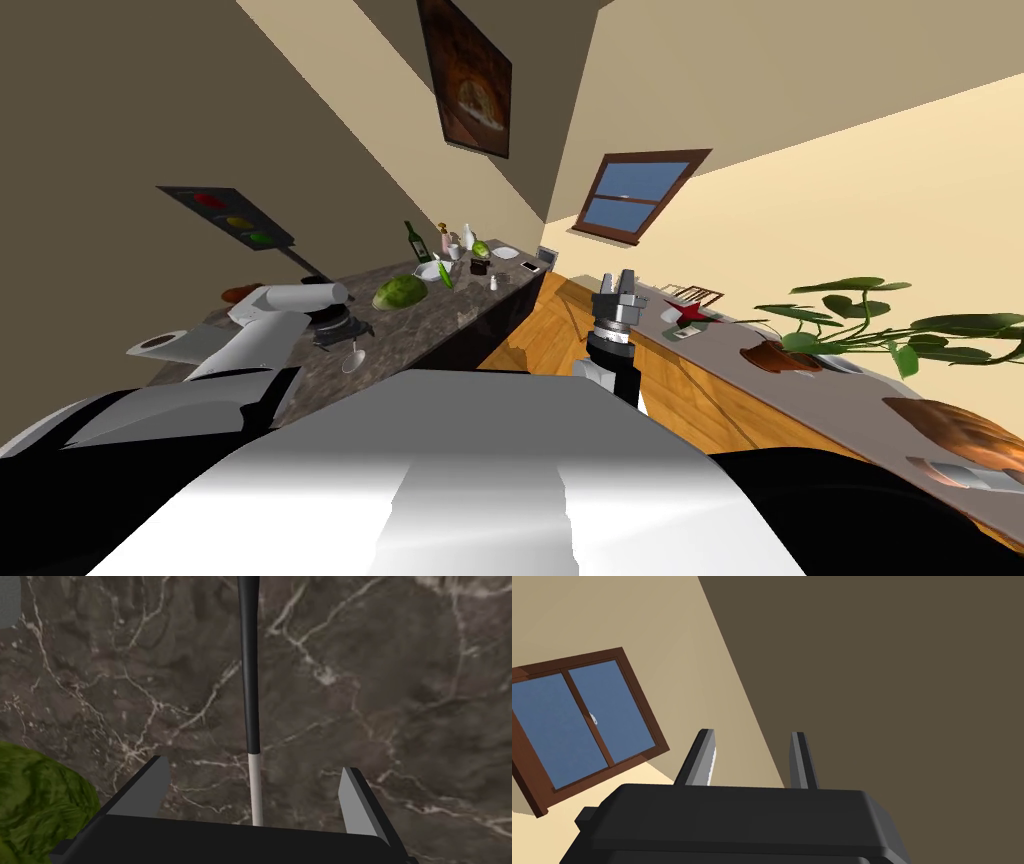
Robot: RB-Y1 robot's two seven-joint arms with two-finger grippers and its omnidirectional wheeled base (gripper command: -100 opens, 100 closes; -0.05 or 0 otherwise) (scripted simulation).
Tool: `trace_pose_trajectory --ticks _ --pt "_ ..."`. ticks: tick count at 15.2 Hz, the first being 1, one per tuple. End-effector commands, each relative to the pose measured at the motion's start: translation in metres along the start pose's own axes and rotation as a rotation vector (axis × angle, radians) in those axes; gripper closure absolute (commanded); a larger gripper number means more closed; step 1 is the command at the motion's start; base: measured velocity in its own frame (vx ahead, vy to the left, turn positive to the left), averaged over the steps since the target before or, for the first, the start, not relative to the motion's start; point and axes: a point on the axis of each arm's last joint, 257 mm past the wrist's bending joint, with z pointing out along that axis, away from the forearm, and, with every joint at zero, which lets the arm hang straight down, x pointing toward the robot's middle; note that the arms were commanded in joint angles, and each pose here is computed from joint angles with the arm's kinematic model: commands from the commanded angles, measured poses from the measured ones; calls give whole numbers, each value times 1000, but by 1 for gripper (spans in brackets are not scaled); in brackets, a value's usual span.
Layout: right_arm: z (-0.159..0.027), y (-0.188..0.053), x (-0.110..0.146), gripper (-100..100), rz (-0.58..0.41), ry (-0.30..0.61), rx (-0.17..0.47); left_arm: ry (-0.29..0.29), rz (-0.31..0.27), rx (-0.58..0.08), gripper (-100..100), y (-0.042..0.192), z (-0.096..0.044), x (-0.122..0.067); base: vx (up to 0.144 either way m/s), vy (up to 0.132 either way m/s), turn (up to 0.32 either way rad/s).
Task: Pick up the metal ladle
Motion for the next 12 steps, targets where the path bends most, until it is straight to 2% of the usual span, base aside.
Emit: trace_pose_trajectory --ticks 1,4,5,6,9,10,11,12 --pt "0 0 0 0 0 0 0 -37 -30 1 -100 -4 0 -9 -5 10 -66" --pt "0 0 0 0 0 0 0 -108 -88 3 -100 -8 0 -23 -7 10 -72" --pt "0 0 0 0 0 0 0 -81 -67 2 -100 -6 0 -18 -6 8 -35" --pt "0 0 0 0 0 0 0 -87 -65 2 -100 -6 12 -23 15 4 49" --pt "0 0 0 0 0 0 0 -85 -57 3 -100 -5 24 -26 37 -1 51" --pt "0 0 0 0 0 0 0 -89 -62 3 -100 -4 18 -25 22 -2 14" --pt "0 0 0 0 0 0 0 -87 -60 3 100 -4 19 -25 8 -1 1" --pt "0 0 0 0 0 0 0 -86 -60 3 100 -4 19 -24 0 0 0"
